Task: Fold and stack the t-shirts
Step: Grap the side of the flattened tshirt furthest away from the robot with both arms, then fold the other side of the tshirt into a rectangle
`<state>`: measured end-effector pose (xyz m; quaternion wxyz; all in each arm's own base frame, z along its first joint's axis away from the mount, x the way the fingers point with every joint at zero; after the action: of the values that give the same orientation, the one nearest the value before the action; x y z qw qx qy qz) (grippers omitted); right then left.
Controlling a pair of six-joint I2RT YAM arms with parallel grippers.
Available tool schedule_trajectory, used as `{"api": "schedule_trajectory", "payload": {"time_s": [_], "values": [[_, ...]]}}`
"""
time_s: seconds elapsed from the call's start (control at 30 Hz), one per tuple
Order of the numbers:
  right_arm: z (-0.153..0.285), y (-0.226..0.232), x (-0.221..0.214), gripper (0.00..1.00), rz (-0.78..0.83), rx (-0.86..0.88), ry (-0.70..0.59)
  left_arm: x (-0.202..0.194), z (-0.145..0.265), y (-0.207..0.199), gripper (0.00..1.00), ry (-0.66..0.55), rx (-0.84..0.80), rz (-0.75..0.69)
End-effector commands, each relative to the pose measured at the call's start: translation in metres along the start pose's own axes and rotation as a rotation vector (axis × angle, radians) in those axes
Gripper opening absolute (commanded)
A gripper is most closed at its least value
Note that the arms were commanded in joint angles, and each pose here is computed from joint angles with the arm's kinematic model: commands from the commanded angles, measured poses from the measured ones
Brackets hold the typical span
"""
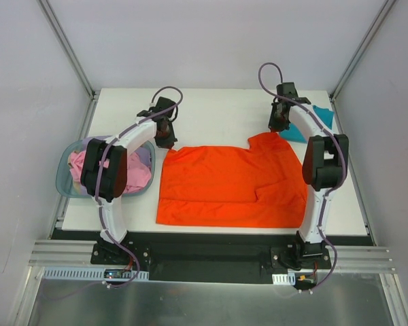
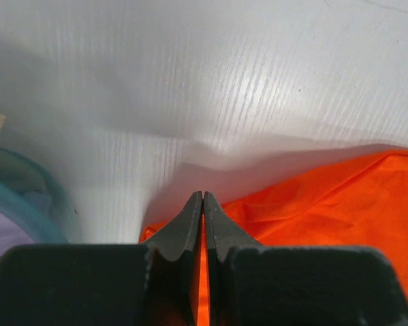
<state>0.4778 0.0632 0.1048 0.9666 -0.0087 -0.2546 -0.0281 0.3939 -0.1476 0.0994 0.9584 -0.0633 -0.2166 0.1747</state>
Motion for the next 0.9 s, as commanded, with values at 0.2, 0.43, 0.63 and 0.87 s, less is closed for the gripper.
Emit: {"api": "schedule_trajectory", "payload": {"time_s": [0.2, 0.43, 0.63, 0.87], "values": [[0.078, 0.000, -0.034, 0.01, 0.029, 0.054, -0.114, -0.026, 0.044, -0.005, 0.00, -0.050, -0.094, -0.021], [0.107, -0.018, -0.091, 0.01, 0.011, -0.011, -0.085, -0.056, 0.060, 0.007, 0.00, -0.057, -0.082, -0.027], [0.142, -0.045, -0.130, 0.01, -0.027, -0.138, -0.069, -0.072, 0.075, 0.026, 0.00, -0.092, -0.066, 0.005], [0.178, -0.066, -0.162, 0.01, -0.037, -0.219, -0.081, -0.082, 0.085, 0.035, 0.00, -0.096, -0.087, 0.015]]}}
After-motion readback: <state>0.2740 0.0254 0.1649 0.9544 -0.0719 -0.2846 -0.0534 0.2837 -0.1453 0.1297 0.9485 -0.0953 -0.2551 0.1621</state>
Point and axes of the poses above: each gripper's point midway between its finger pads, its own z axis back along the fingers, its own y axis along the line the jaws close on, x = y × z, the point moved 4 cm from there along z, back along the fingers, and after that the axes turned 8 degrees about z, right-handed, at the moved point
